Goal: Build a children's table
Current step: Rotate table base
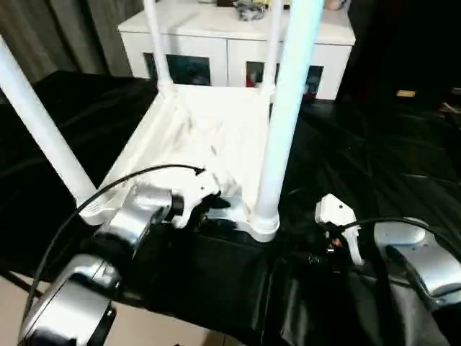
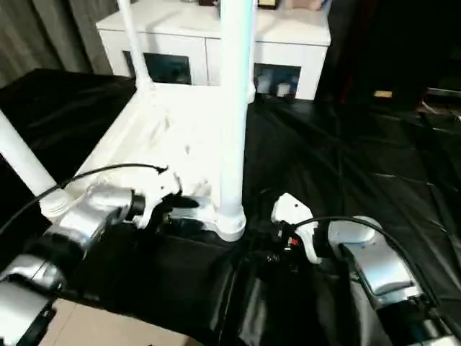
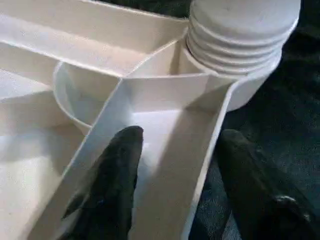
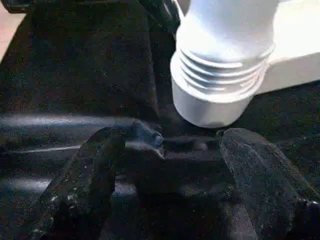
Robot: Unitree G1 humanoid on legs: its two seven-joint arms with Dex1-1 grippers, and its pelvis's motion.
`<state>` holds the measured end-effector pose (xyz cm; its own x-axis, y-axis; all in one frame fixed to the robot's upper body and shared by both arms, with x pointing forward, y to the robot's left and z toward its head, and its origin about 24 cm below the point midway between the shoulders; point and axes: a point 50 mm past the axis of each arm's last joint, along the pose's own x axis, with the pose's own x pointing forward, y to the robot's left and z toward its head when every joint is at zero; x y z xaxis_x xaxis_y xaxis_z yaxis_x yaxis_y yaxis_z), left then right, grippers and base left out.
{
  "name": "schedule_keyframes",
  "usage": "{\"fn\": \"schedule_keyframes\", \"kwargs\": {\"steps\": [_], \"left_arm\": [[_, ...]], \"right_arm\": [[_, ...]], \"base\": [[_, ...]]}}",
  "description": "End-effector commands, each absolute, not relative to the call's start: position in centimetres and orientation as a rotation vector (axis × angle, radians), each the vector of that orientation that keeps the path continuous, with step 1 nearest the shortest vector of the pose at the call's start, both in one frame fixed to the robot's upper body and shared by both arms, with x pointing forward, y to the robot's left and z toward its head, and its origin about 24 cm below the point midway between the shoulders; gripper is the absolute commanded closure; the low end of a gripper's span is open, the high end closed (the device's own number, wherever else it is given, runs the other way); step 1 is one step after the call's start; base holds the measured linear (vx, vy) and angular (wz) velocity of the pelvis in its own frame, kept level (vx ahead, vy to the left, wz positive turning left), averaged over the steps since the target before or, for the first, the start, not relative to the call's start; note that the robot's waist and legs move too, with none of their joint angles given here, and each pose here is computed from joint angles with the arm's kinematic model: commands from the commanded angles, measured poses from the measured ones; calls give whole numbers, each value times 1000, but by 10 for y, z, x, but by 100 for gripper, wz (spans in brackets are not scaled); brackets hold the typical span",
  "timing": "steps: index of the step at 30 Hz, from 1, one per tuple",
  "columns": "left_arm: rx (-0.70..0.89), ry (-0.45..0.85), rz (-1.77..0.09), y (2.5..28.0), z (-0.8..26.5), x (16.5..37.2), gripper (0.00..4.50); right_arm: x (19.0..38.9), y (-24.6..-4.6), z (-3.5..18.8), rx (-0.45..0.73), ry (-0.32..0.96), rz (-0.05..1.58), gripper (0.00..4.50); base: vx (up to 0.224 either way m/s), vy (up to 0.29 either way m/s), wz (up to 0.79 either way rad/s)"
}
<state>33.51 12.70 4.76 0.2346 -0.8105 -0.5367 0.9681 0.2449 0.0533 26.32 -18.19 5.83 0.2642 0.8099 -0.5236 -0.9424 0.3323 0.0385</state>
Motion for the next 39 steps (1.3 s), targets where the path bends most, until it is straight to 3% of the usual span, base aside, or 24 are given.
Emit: {"fn": "schedule_keyframes", "kwargs": {"steps": [1,18,24,29,35,39], "left_arm": [[481,483,-1272,130,46,338,226],[557,599,-1334,126,36,339,370],[421,589,-1323,124,34,338,407],[223,564,-1256,133,24,324,426],[215,544,-1196,140,17,308,448],[217,508,-1128,142,15,285,448]], "right_arm": [[260,-180,59,-311,508,1229,99],[255,-180,62,-295,498,1214,99],[263,-178,67,-300,431,1154,99],[279,-179,72,-304,348,1026,99],[281,-177,74,-293,332,1012,99],[287,-175,73,-281,322,988,99]], "base": [[0,0,0],[0,0,0],[0,0,0],[0,0,0],[0,0,0],[0,0,0]]}}
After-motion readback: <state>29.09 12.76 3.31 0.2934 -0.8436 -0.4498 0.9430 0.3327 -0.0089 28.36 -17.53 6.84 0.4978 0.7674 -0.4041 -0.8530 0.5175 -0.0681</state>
